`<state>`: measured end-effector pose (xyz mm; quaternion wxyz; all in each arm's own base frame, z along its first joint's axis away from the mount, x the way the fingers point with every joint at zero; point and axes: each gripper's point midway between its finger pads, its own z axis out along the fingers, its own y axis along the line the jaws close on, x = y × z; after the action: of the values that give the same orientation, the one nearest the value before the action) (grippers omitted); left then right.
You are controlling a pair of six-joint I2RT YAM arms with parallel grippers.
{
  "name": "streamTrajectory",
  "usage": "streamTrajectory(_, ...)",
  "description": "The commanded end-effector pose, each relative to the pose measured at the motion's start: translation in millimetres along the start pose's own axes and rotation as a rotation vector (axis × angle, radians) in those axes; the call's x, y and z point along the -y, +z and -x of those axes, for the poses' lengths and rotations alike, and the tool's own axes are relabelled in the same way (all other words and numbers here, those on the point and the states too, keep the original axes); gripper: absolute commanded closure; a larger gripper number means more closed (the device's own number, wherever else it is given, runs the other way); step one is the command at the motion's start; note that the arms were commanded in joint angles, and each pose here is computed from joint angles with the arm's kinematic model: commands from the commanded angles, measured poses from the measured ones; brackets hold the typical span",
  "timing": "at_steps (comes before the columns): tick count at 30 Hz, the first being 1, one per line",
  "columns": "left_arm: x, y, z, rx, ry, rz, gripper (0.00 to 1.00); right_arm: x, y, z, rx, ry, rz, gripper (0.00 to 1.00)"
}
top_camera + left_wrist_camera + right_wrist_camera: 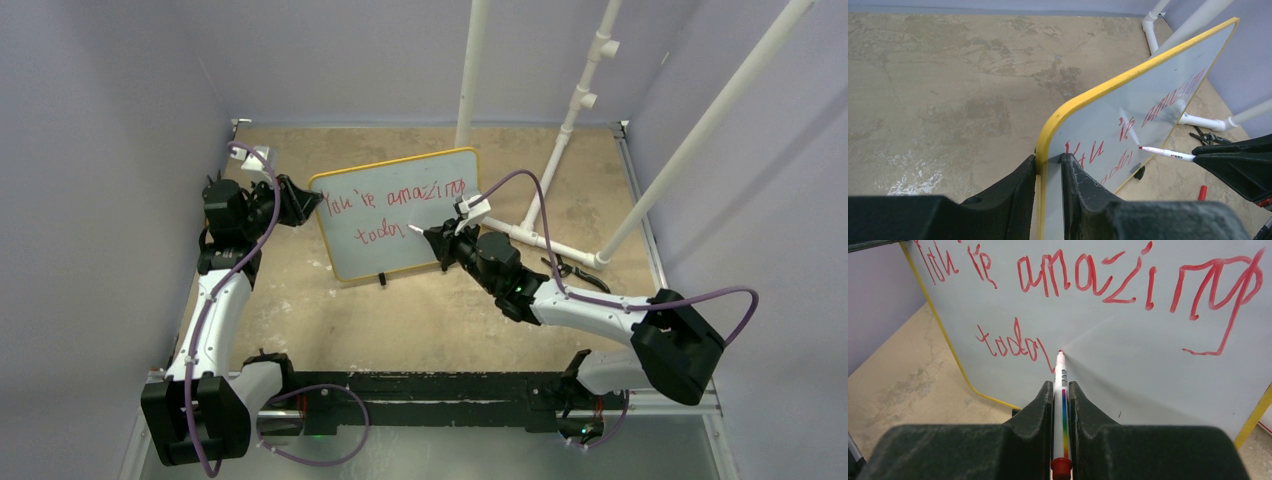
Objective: Write a sentence on the whiteboard
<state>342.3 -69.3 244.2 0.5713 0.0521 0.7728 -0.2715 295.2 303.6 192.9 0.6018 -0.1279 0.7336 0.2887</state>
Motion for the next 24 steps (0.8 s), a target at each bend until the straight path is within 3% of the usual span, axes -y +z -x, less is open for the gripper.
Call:
streamTrajectory(1, 3, -1, 6, 0.024, 0.017, -0.018, 0.77, -4, 6, 39, 0.111, 0.025, 0.002, 1.00)
streamTrajectory(10, 4, -1, 6, 0.025, 0.017, -0.021, 0.77, -4, 8, 27, 0.066, 0.030, 0.028, 1.00)
streamTrajectory(24, 4, -1, 7, 0.027, 0.017, -0.022, 0.77, 0, -1, -41, -0.092, 0.062, 0.052, 1.00)
